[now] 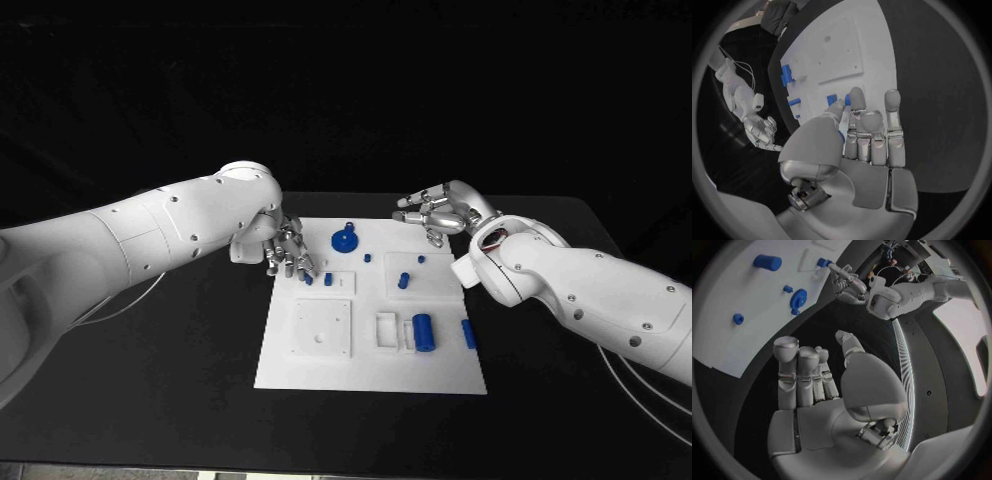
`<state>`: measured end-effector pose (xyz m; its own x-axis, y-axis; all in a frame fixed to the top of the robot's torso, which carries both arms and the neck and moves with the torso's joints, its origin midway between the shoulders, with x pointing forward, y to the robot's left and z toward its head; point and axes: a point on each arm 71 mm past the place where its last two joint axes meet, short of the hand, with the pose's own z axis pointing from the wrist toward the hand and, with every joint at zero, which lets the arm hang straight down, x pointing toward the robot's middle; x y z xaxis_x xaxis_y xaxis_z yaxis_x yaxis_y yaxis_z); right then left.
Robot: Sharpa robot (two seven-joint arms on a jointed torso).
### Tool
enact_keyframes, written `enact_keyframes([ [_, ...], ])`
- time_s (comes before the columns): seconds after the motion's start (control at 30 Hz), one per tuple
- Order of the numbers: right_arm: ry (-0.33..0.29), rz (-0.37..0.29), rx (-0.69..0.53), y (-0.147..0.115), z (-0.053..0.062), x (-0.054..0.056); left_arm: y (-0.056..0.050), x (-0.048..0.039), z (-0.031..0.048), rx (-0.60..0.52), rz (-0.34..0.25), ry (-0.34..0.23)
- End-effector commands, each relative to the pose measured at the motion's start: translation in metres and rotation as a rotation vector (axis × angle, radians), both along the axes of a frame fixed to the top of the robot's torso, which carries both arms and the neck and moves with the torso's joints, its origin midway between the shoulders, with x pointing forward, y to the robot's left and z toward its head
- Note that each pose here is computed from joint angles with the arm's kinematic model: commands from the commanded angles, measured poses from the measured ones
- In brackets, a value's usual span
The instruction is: Assemble the parts on the task board
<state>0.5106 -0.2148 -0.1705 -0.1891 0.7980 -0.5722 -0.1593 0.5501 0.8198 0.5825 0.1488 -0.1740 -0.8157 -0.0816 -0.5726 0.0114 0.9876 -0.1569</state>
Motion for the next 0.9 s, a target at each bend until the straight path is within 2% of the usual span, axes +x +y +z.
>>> enact_keyframes([
  [0.03, -0.001, 0.013, -0.001, 0.0013, -0.0001, -0.0003, -0.0006, 0.0003, 0.0003, -0.004, 0.006, -0.005],
  [0.7, 0.000, 0.014, -0.001, 0.0019, -0.0001, -0.0004, 0.0007, -0.0001, -0.0003, 0.008, 0.008, 0.006],
  [0.83, -0.001, 0.014, 0.000, 0.0018, 0.0000, -0.0004, 0.0029, 0.0012, 0.0005, 0.001, 0.020, -0.010],
  [0.9, -0.002, 0.013, 0.000, 0.0016, 0.0001, -0.0004, 0.0051, 0.0029, 0.0021, -0.019, 0.035, -0.040],
])
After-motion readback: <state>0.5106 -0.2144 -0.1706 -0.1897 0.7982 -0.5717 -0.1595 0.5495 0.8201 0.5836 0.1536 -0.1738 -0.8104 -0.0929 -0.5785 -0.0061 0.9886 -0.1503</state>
